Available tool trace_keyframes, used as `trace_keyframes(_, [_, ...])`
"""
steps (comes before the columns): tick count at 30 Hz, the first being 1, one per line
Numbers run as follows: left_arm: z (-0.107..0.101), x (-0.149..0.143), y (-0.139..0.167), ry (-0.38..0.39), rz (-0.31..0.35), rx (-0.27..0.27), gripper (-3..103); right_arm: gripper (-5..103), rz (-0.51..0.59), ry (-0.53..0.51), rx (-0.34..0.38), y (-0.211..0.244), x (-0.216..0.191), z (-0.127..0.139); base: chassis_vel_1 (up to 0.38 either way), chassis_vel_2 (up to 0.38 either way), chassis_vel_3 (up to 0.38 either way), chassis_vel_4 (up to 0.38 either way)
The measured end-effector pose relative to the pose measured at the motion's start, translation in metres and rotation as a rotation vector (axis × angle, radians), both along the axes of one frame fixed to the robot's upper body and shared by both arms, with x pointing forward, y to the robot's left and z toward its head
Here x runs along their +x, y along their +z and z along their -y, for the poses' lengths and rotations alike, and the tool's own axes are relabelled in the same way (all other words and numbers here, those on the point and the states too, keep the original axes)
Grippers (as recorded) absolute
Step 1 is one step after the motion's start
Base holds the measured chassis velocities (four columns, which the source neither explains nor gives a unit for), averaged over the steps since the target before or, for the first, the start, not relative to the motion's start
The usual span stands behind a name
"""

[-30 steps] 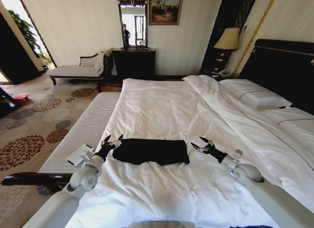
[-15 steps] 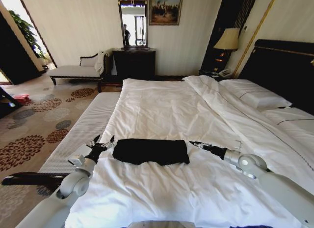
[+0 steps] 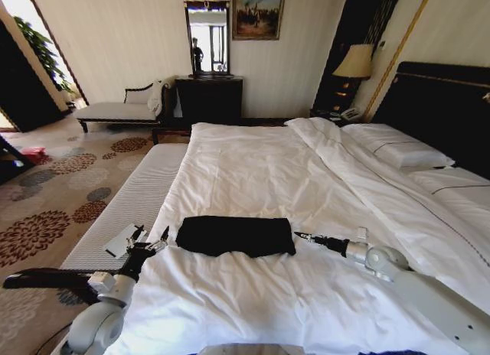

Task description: Fold the clothes on the bed.

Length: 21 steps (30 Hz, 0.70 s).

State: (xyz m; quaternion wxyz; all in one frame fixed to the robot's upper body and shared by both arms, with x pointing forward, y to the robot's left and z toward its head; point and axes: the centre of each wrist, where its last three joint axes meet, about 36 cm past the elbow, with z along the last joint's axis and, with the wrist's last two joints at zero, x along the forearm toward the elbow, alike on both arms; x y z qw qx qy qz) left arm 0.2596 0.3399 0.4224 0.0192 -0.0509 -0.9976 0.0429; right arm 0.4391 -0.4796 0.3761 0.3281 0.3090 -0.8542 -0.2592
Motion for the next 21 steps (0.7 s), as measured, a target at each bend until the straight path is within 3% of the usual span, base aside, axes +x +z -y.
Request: trace_keyframes(21, [-0.002,-0.008,0.000,-0.005,-0.009,0.004,100,100,-0.069,0.019,-0.023,-0.033,0.016,-0.025,0.000,0.000,0.000,0.000])
